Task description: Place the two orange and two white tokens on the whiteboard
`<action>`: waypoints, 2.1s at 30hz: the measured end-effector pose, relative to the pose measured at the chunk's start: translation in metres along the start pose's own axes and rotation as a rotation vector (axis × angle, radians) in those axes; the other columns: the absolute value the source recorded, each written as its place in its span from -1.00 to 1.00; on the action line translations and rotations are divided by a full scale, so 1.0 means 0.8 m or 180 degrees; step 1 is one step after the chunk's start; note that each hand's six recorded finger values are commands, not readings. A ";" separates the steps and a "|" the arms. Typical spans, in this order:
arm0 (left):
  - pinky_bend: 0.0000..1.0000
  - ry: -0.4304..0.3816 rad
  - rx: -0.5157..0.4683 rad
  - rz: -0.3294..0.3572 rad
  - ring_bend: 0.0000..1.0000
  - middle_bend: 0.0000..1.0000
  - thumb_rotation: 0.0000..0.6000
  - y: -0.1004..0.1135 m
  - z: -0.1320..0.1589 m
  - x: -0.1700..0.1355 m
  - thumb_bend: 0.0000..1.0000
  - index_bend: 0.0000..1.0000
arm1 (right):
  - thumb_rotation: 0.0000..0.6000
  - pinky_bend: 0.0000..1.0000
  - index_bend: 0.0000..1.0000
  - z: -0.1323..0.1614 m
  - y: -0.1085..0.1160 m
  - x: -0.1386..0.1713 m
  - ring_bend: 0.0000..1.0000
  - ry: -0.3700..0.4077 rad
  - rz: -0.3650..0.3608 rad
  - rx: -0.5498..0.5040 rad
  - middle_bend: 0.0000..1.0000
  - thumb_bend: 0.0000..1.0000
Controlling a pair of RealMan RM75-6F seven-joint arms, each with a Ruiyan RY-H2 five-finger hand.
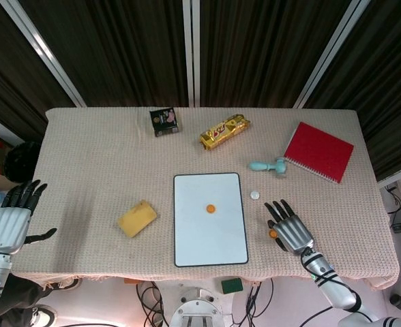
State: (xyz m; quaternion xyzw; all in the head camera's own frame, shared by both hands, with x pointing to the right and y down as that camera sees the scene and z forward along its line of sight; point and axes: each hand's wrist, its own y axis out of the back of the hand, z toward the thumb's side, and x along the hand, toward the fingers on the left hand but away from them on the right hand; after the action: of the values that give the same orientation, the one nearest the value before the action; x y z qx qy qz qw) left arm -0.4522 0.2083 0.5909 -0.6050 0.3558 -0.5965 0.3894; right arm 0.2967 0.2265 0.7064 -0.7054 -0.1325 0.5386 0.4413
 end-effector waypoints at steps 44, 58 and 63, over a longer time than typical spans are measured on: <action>-0.81 0.0004 -0.0025 0.0018 -1.00 -0.92 0.59 0.002 -0.003 -0.001 -0.81 -0.84 | 1.00 -1.00 0.29 0.100 0.077 -0.146 -1.00 0.0334 -0.0353 0.0131 -1.00 -0.34; -0.81 0.0030 -0.0031 0.0016 -1.00 -0.93 0.59 0.003 -0.005 -0.002 -0.81 -0.84 | 1.00 -1.00 0.19 0.112 0.070 -0.155 -1.00 0.0331 -0.0231 0.0146 -1.00 -0.34; -0.81 0.0031 -0.0026 0.0027 -1.00 -0.92 0.59 0.004 -0.005 -0.003 -0.81 -0.84 | 1.00 -1.00 0.17 0.116 0.069 -0.157 -1.00 0.0339 -0.0193 0.0100 -1.00 -0.34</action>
State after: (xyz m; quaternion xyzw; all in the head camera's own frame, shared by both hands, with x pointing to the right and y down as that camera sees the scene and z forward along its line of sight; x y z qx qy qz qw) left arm -0.4558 0.2088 0.5867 -0.6021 0.3626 -0.5963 0.3877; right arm 0.1514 0.1560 0.7424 -0.7217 -0.1216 0.4887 0.4748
